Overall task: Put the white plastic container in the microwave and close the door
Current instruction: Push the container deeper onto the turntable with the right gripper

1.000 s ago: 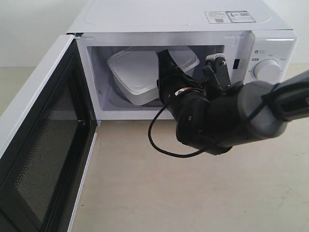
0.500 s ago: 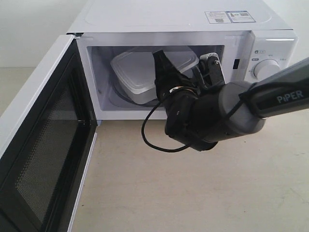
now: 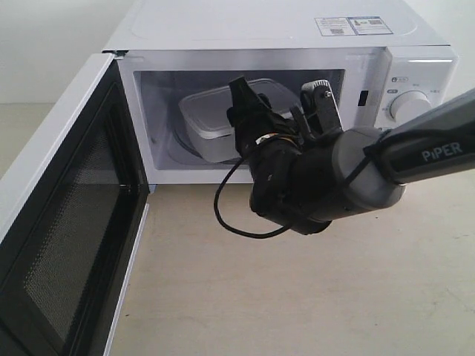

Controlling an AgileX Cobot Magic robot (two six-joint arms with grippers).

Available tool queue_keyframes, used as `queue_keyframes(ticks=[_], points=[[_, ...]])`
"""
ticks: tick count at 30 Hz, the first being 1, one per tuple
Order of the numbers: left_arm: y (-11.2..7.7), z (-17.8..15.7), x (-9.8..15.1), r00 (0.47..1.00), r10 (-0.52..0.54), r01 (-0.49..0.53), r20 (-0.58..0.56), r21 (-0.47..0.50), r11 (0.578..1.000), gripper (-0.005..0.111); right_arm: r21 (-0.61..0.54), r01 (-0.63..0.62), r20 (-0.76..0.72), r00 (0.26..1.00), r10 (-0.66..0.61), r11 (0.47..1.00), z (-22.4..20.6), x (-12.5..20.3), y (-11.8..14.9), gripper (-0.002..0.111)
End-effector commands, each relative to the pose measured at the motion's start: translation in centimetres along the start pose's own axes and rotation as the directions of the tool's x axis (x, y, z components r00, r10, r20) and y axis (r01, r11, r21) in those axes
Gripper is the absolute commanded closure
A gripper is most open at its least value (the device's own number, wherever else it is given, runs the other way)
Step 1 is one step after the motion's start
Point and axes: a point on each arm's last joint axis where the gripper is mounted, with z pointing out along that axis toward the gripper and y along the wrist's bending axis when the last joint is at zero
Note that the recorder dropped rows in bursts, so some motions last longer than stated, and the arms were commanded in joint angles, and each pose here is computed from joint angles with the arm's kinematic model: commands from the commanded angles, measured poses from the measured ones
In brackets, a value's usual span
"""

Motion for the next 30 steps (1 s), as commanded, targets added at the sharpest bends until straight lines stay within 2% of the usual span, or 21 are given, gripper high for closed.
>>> queue_keyframes(ticks=[1, 3, 5, 8, 10, 13, 14, 15, 18, 24, 27, 30], points=[[0.0, 0.0, 0.1, 1.000, -0.002, 0.002, -0.003, -0.002, 1.000, 0.102, -0.053, 0.068, -0.046, 0.996, -0.071, 0.996, -1.8, 0.6, 0.7, 0.067], [0.0, 0.0, 0.1, 1.000, -0.002, 0.002, -0.003, -0.002, 1.000, 0.102, -0.052, 0.114, -0.061, 0.991, -0.117, 0.992, -2.9, 0.4, 0.2, 0.072], [0.0, 0.0, 0.1, 1.000, -0.002, 0.002, -0.003, -0.002, 1.000, 0.102, -0.065, 0.223, -0.082, 0.970, -0.228, 0.973, -4.1, -0.1, -0.6, 0.080], [0.0, 0.0, 0.1, 1.000, -0.002, 0.002, -0.003, -0.002, 1.000, 0.102, -0.146, 0.477, -0.138, 0.858, -0.495, 0.867, -6.1, -0.5, -1.4, 0.097], [0.0, 0.0, 0.1, 1.000, -0.002, 0.002, -0.003, -0.002, 1.000, 0.102, -0.224, 0.652, -0.164, 0.708, -0.687, 0.725, -7.4, -0.6, -1.9, 0.108], [0.0, 0.0, 0.1, 1.000, -0.002, 0.002, -0.003, -0.002, 1.000, 0.102, -0.276, 0.836, -0.125, 0.458, -0.880, 0.474, -7.8, -0.5, -2.8, 0.108], [0.0, 0.0, 0.1, 1.000, -0.002, 0.002, -0.003, -0.002, 1.000, 0.102, -0.279, 0.868, -0.102, 0.400, -0.911, 0.412, -7.6, -0.4, -3.0, 0.108], [0.0, 0.0, 0.1, 1.000, -0.002, 0.002, -0.003, -0.002, 1.000, 0.102, -0.272, 0.886, -0.071, 0.371, -0.926, 0.375, -7.3, -0.4, -3.3, 0.108], [0.0, 0.0, 0.1, 1.000, -0.002, 0.002, -0.003, -0.002, 1.000, 0.102, -0.248, 0.906, -0.006, 0.351, -0.936, 0.342, -6.3, 0.0, -3.7, 0.108], [0.0, 0.0, 0.1, 1.000, -0.002, 0.002, -0.003, -0.002, 1.000, 0.102, -0.242, 0.926, 0.018, 0.304, -0.952, 0.291, -4.0, 1.8, -4.4, 0.108], [0.0, 0.0, 0.1, 1.000, -0.002, 0.002, -0.003, -0.002, 1.000, 0.102, -0.225, 0.926, 0.034, 0.317, -0.948, 0.302, -2.7, 1.7, -4.0, 0.108], [0.0, 0.0, 0.1, 1.000, -0.002, 0.002, -0.003, -0.002, 1.000, 0.102, -0.199, 0.921, 0.012, 0.345, -0.938, 0.336, -0.7, 1.3, -3.9, 0.108]])
